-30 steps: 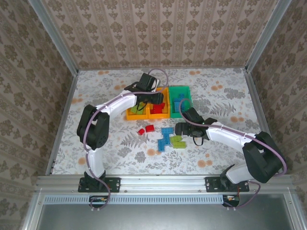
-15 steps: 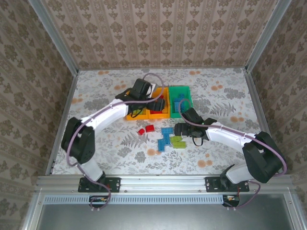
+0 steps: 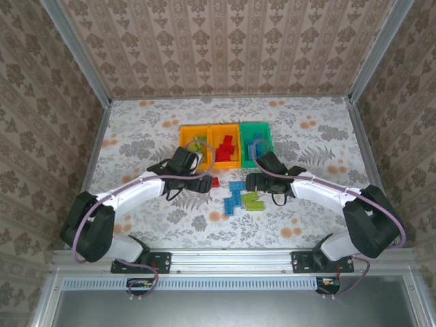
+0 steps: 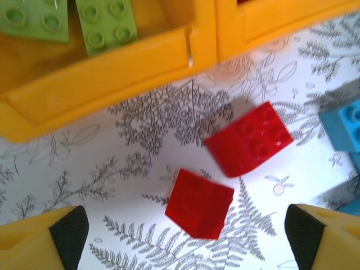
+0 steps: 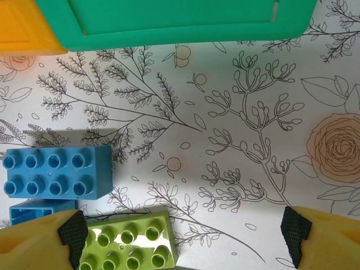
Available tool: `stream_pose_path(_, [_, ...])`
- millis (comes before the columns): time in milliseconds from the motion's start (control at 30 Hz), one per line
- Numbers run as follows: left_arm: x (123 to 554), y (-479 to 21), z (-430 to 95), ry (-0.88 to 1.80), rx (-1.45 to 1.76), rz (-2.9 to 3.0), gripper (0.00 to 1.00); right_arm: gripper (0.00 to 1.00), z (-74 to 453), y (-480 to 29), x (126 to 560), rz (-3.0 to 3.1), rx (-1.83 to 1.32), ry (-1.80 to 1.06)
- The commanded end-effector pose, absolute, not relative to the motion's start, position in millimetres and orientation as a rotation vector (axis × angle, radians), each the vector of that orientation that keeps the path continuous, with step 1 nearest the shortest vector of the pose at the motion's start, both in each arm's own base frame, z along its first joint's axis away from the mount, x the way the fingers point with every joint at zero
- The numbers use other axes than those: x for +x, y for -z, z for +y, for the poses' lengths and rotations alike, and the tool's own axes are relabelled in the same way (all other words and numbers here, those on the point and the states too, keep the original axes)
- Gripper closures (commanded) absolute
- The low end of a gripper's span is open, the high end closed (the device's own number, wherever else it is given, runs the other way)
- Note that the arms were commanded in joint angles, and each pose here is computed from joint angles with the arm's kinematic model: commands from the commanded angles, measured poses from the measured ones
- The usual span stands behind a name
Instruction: Sort the legos into containers by color
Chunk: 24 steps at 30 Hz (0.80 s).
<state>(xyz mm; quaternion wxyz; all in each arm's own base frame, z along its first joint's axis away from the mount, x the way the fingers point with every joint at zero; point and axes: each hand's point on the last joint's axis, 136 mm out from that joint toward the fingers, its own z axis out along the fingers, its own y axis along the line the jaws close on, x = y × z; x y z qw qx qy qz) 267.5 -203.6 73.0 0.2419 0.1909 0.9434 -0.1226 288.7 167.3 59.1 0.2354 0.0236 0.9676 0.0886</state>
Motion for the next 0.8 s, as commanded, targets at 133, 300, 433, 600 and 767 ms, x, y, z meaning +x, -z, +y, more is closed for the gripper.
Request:
stream_pose_path(133, [259, -61, -212, 0.424, 0.564, 2.580, 0.09, 0.08, 171, -61, 290, 2.670, 0.053, -0.238])
stream_pose_path(300, [264, -48, -218, 0.429, 0.566, 2.610, 0.12, 0.08, 171, -62, 290, 2.670, 0.056, -0.237])
stream_pose_path(433, [268, -43, -220, 0.435, 0.554, 2.617, 0.16, 0.07, 169, -61, 289, 2.672, 0.057, -0.225])
stream_pose_path(600, [269, -34, -217, 0.407, 0.550, 2.640, 0.18, 0.07, 168, -59, 289, 2.675, 0.052, -0.214])
stream_pose_path(767, [272, -30, -218, 0.398, 0.562, 2.644, 0.22, 0.07, 169, -58, 291, 2.679, 0.047, -0.210])
